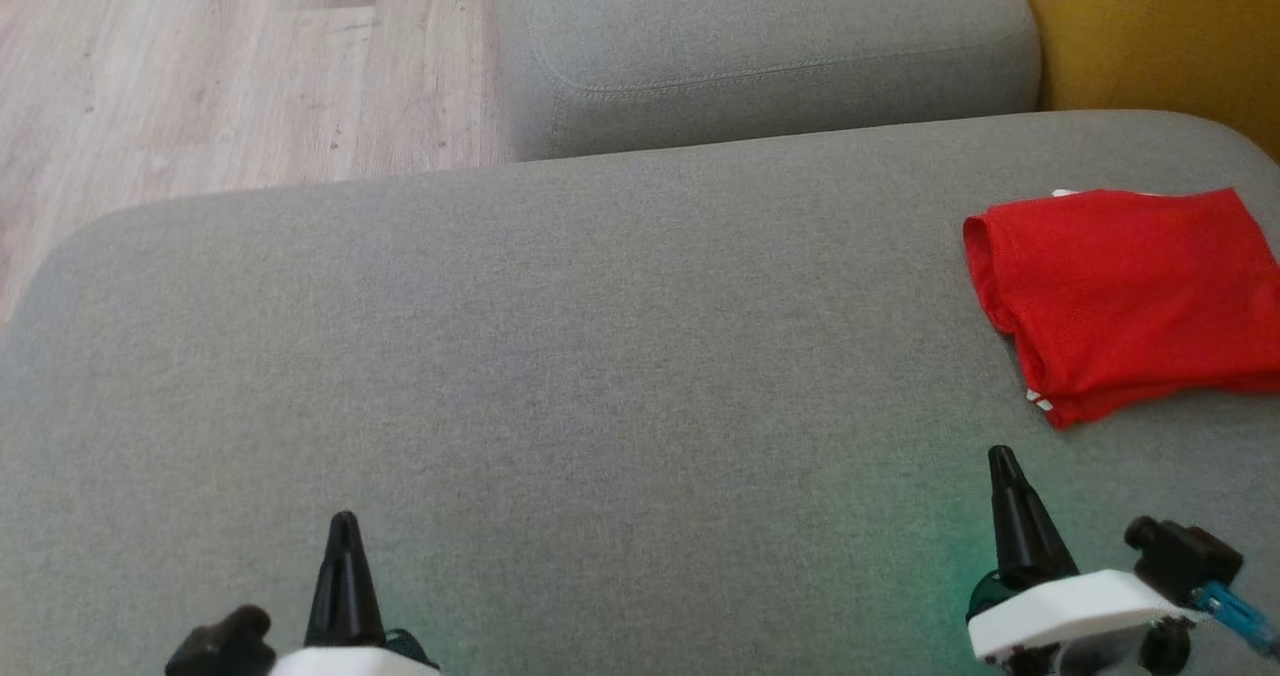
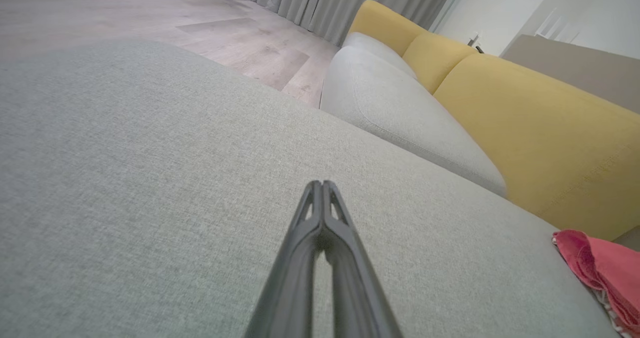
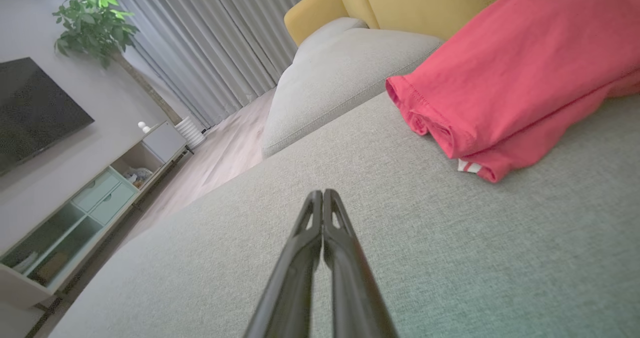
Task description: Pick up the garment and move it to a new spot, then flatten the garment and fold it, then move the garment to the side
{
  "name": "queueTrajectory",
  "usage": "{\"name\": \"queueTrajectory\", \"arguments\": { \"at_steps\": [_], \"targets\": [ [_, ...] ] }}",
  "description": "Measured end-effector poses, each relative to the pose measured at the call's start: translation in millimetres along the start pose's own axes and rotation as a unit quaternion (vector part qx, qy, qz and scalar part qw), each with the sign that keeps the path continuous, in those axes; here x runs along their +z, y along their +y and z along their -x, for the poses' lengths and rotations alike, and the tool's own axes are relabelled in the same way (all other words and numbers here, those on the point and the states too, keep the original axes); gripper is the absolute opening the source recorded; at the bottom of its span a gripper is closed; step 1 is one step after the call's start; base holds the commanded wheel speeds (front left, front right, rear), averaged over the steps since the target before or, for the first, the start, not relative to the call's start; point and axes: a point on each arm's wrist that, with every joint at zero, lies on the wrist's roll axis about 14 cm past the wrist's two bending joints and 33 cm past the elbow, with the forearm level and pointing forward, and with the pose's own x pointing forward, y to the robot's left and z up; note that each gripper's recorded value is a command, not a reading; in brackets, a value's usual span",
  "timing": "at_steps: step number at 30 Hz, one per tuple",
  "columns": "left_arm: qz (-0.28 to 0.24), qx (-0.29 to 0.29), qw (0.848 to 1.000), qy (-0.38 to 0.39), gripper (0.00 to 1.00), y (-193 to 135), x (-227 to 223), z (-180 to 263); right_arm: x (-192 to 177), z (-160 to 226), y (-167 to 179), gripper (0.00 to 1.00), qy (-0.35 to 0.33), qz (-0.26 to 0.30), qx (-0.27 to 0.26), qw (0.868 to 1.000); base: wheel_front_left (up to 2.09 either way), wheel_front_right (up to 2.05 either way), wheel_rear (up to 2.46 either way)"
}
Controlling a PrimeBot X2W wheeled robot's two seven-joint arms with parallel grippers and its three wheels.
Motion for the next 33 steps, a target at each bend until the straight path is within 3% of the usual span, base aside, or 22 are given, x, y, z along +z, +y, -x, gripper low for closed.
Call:
{"name": "queueTrajectory", "arguments": {
  "at_steps": [17,33],
  "targets": [
    [0.096,0.006,0.995,0.011,0.0,6,4,-7,9,-5,-9,0.0,-0.009,-0.095,-0.02,0.995,0.0,0.0,0.0],
    [0.197,0.007,0.98,0.015,0.0,10,11,-16,19,-11,-17,0.0,-0.02,-0.196,-0.034,0.98,0.0,0.0,0.0]
  ]
}}
